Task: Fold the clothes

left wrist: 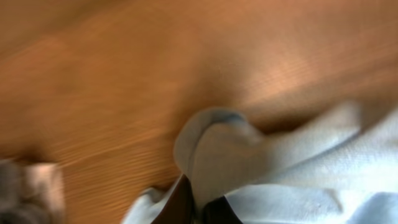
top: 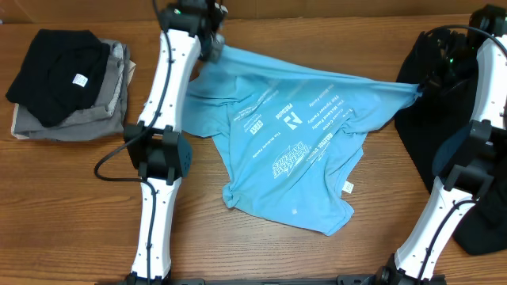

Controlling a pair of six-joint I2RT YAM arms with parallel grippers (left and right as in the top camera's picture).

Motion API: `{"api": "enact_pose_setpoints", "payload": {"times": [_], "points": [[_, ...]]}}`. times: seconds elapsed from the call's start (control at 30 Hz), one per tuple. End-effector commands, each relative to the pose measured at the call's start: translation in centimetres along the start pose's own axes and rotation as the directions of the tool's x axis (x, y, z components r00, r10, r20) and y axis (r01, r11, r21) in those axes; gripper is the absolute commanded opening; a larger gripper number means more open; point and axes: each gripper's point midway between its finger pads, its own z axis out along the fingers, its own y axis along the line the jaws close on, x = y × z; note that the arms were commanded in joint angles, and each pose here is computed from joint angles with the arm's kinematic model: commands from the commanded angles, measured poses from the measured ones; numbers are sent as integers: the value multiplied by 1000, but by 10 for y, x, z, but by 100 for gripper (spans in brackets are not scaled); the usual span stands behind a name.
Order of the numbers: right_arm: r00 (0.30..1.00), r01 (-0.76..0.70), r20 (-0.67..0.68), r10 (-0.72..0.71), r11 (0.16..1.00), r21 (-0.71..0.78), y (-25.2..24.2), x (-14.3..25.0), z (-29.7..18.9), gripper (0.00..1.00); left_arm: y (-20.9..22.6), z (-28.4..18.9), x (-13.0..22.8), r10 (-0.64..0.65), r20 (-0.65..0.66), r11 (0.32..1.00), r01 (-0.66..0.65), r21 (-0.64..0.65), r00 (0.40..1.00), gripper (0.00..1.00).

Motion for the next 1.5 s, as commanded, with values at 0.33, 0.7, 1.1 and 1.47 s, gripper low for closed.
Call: {"api": "enact_pose_setpoints", "payload": {"times": [0.33, 0.7, 1.1, 1.47], "points": [[893, 92, 444, -76, 996, -14, 55, 37, -201, 4, 74, -245, -47, -148, 452, 967, 225, -121, 880, 4], [712, 149, 694, -109, 989, 2, 83, 122, -315, 4, 80, -318, -11, -157, 482, 964, 241, -116, 862, 4], [345, 125, 931, -122, 989, 83, 90, 283, -422, 4, 103, -488, 57, -190, 735, 928, 363, -81, 650, 4], [58, -18, 995, -87, 996, 88, 63, 401, -458, 4, 111, -563, 116, -197, 832, 906, 421, -48, 519, 4]]}}
